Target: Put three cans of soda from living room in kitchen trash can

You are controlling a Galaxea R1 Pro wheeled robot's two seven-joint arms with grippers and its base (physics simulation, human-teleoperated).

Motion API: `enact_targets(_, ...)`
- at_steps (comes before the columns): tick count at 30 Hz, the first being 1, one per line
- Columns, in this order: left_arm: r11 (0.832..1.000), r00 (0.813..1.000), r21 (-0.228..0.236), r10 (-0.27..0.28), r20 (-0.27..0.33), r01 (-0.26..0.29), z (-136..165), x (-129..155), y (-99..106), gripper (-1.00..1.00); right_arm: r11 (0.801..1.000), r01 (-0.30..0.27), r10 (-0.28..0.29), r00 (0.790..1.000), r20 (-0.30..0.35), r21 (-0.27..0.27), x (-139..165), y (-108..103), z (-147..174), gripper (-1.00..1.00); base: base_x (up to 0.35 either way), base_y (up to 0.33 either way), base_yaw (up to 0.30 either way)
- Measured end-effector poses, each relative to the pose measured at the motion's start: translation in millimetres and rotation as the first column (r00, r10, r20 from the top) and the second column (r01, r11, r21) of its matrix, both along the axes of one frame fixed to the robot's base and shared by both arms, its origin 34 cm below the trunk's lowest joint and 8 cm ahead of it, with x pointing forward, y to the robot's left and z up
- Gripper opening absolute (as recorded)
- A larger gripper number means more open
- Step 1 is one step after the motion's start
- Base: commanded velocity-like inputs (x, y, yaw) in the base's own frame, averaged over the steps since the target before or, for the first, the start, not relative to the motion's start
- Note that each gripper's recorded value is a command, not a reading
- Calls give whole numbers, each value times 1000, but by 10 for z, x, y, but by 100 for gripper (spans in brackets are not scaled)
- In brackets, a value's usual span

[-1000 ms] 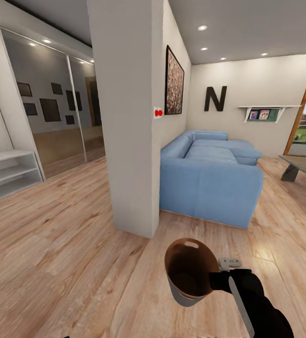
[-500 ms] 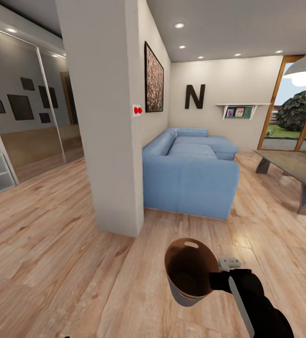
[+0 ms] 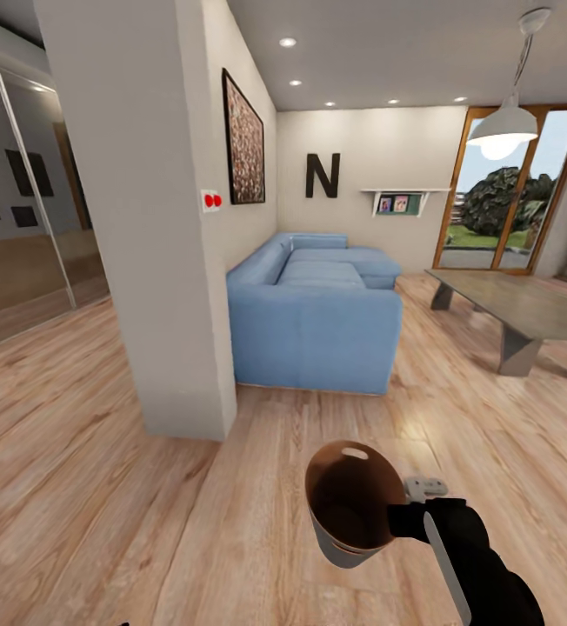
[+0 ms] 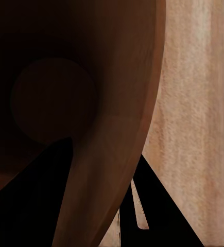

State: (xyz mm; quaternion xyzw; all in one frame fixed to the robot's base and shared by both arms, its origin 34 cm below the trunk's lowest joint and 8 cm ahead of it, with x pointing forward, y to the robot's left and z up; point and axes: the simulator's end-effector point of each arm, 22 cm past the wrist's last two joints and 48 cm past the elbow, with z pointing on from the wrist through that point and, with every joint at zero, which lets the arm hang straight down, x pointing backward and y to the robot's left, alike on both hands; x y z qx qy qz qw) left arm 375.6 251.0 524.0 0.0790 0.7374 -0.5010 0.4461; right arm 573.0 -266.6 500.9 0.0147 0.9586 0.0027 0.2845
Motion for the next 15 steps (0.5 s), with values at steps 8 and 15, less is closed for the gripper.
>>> enact_targets(8,1000,1000,0,0,-5,0,-14,-3,-1,100,1000,0,0,1000,-5,0,-4,0,-22,-100,0,0,-281)
enact_targets(15,1000,1000,-1,0,-10,0,-27,-7,-1,100,1000,0,0,1000,-9,0,-8,0,-43,-100,0,0,-281)
